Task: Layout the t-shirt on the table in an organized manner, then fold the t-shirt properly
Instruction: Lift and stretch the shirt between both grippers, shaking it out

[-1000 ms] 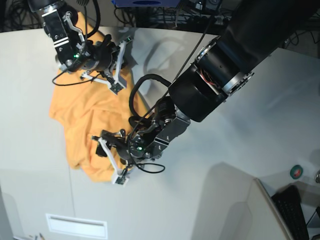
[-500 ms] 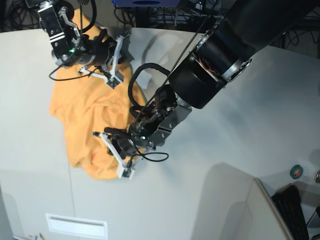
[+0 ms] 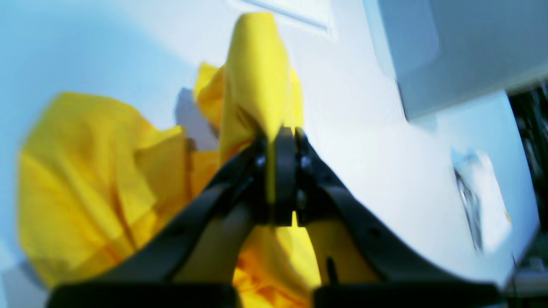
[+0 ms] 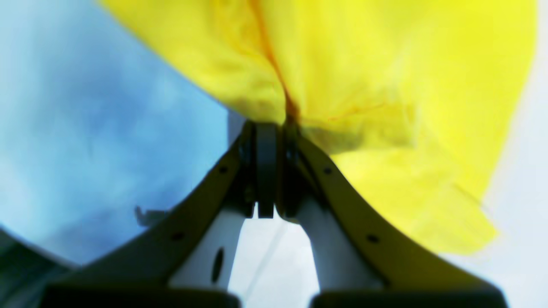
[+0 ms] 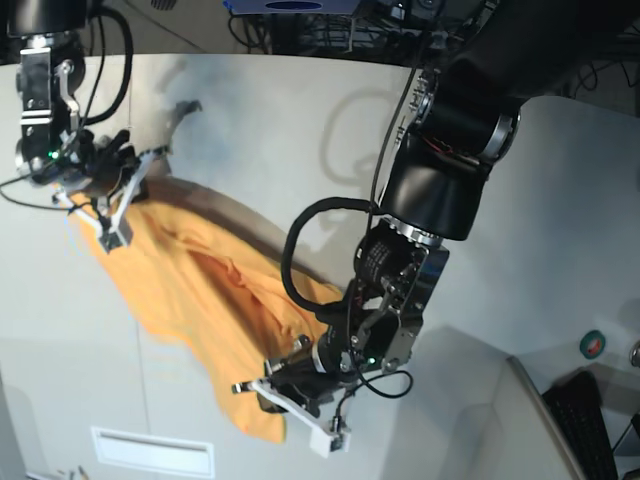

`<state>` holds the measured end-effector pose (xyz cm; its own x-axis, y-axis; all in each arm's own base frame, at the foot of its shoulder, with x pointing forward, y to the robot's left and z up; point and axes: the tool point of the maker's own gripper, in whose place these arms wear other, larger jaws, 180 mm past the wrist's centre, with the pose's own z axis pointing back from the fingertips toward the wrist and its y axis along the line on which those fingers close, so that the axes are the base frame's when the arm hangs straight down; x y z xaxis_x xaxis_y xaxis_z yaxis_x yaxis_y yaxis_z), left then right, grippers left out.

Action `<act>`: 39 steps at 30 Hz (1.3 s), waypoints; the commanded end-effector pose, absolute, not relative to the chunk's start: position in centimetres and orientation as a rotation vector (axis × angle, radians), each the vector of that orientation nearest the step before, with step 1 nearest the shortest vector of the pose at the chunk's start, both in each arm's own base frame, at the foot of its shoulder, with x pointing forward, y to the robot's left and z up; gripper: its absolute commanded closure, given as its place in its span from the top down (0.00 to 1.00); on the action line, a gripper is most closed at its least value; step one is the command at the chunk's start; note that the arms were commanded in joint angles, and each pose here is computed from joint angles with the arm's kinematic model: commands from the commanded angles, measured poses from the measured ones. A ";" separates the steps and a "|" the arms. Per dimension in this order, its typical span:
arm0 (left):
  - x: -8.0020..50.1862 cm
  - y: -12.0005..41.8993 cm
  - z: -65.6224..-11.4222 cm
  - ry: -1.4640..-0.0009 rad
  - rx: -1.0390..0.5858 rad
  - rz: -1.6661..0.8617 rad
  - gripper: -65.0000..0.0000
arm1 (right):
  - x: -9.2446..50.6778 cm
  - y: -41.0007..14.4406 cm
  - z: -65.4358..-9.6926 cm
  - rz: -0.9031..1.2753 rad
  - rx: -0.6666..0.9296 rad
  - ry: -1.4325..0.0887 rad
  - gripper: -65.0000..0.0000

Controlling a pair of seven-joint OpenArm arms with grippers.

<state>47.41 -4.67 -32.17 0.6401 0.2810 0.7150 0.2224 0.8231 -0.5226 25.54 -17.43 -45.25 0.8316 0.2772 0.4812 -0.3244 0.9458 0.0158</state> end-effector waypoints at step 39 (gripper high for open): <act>53.7 0.2 -24.8 -1.115 -0.404 0.012 0.00 | 27.1 -20.1 -41.3 0.402 0.014 -0.629 0.00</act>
